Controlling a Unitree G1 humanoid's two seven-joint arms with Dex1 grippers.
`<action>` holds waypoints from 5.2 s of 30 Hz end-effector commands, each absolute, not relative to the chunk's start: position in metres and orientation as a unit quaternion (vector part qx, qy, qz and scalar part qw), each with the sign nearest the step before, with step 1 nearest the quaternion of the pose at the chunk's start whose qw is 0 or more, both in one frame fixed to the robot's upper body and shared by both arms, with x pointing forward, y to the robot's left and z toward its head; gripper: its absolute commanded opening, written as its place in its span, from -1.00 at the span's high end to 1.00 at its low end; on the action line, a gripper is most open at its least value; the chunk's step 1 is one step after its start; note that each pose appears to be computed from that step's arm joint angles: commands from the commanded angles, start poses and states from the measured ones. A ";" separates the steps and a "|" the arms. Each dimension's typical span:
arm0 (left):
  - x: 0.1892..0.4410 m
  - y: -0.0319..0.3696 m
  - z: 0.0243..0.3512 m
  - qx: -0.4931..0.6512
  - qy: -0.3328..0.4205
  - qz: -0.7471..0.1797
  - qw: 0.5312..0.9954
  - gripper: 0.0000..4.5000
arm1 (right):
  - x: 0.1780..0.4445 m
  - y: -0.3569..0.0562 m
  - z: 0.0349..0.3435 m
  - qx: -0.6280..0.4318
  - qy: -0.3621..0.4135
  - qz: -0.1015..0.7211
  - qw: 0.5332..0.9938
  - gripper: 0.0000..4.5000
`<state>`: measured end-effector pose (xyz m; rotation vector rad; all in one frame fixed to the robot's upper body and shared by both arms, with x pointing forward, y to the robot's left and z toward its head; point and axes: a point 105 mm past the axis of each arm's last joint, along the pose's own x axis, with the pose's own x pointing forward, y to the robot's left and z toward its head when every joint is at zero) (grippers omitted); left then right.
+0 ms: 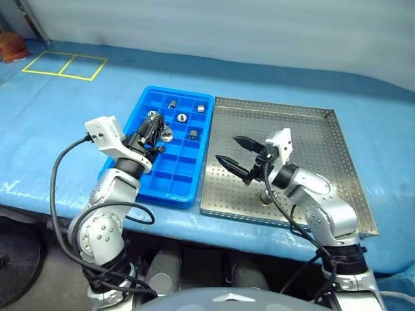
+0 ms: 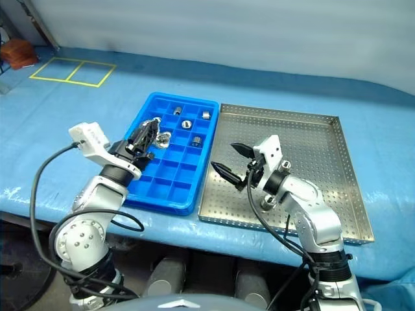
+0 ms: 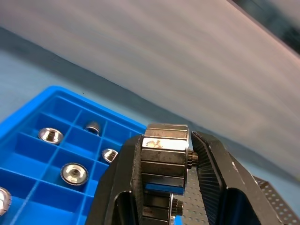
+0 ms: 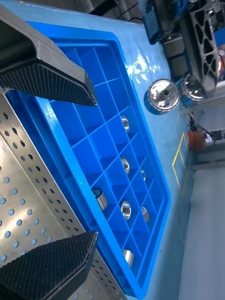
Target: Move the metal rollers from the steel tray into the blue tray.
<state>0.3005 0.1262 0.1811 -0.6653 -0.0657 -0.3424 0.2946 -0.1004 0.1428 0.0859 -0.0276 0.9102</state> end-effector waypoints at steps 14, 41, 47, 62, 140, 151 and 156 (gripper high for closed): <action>0.288 0.056 0.181 -0.605 0.033 -0.338 0.720 0.44 | 0.284 -0.086 0.162 0.061 -0.050 0.459 0.885 -1.00; 0.291 0.039 0.167 -0.586 0.076 -0.351 0.726 0.44 | 0.284 -0.073 0.155 0.033 -0.033 0.475 0.879 -1.00; 0.292 0.036 0.164 -0.581 0.081 -0.353 0.729 0.44 | 0.286 -0.075 0.151 0.029 -0.023 0.466 0.884 -0.72; 0.292 0.031 0.158 -0.567 0.093 -0.345 0.743 0.44 | 0.290 -0.075 0.151 0.019 -0.025 0.458 0.888 0.16; 0.262 0.202 0.102 0.190 0.213 0.069 0.956 -0.56 | 0.303 -0.095 0.144 -0.117 -0.004 0.426 0.897 0.16; 0.253 0.127 0.140 0.082 0.072 -0.180 0.978 -0.56 | 0.326 -0.054 0.138 -0.106 0.016 0.501 0.859 0.16; 0.238 0.124 0.143 0.094 0.054 -0.223 0.969 -0.56 | 0.345 -0.031 0.146 -0.105 0.011 0.530 0.841 0.16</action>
